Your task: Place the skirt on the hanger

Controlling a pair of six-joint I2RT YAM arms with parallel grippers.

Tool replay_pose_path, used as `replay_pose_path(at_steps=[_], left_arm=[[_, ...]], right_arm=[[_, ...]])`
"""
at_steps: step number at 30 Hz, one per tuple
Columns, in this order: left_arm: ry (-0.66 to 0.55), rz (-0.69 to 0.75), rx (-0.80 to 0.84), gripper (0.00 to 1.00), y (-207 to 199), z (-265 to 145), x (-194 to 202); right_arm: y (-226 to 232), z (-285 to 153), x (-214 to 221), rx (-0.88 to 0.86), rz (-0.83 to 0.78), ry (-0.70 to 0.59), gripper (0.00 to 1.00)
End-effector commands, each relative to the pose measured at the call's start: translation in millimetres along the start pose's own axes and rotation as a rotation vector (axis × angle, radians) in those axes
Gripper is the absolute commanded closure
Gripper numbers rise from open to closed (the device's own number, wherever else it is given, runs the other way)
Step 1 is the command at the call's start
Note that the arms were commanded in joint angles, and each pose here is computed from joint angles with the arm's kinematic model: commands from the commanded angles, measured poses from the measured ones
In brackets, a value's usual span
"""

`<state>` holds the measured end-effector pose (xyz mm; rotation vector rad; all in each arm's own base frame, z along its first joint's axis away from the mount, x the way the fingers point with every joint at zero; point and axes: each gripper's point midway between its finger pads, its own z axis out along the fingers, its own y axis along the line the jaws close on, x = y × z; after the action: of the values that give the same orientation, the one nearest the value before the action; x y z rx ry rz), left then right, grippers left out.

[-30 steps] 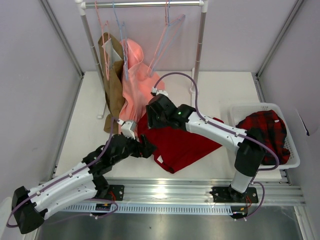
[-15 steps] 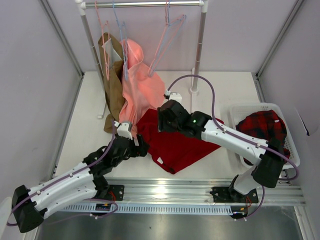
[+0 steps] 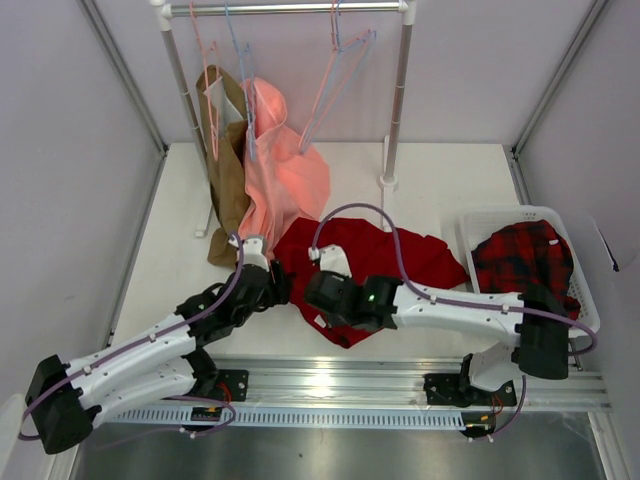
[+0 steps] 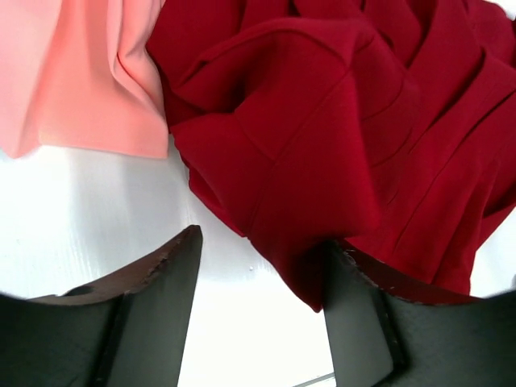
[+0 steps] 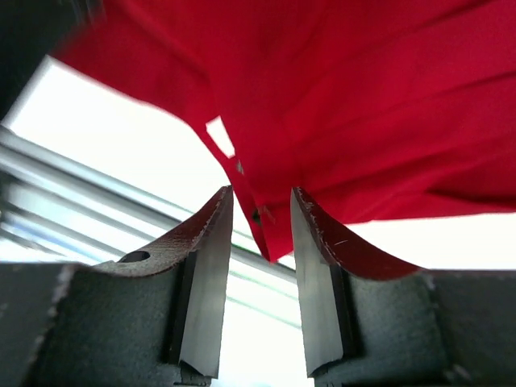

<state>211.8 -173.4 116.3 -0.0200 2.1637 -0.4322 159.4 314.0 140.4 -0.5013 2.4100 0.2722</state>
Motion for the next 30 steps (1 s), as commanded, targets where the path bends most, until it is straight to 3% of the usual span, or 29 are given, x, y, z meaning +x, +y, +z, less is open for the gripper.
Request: replay_pose_path(at_steps=[1, 13, 19, 24, 30], left_arm=[[-0.072, -0.018, 0.014, 0.39, -13, -4, -28], [-0.059, -0.004, 0.003, 0.43, -15, 1, -27], [-0.056, -0.002, -0.016, 0.44, -10, 3, -23], [-0.069, -0.006, -0.009, 0.48, -12, 1, -30], [-0.067, 0.002, -0.021, 0.60, -10, 0, -30]], right_arm=[[-6, 10, 28, 0.096, -0.088, 0.040, 0.59], [-20, 25, 80, 0.187, -0.197, 0.178, 0.44], [-19, 26, 95, 0.163, -0.201, 0.206, 0.43], [-22, 30, 103, 0.166, -0.196, 0.214, 0.44], [-34, 42, 101, 0.185, -0.151, 0.203, 0.59]])
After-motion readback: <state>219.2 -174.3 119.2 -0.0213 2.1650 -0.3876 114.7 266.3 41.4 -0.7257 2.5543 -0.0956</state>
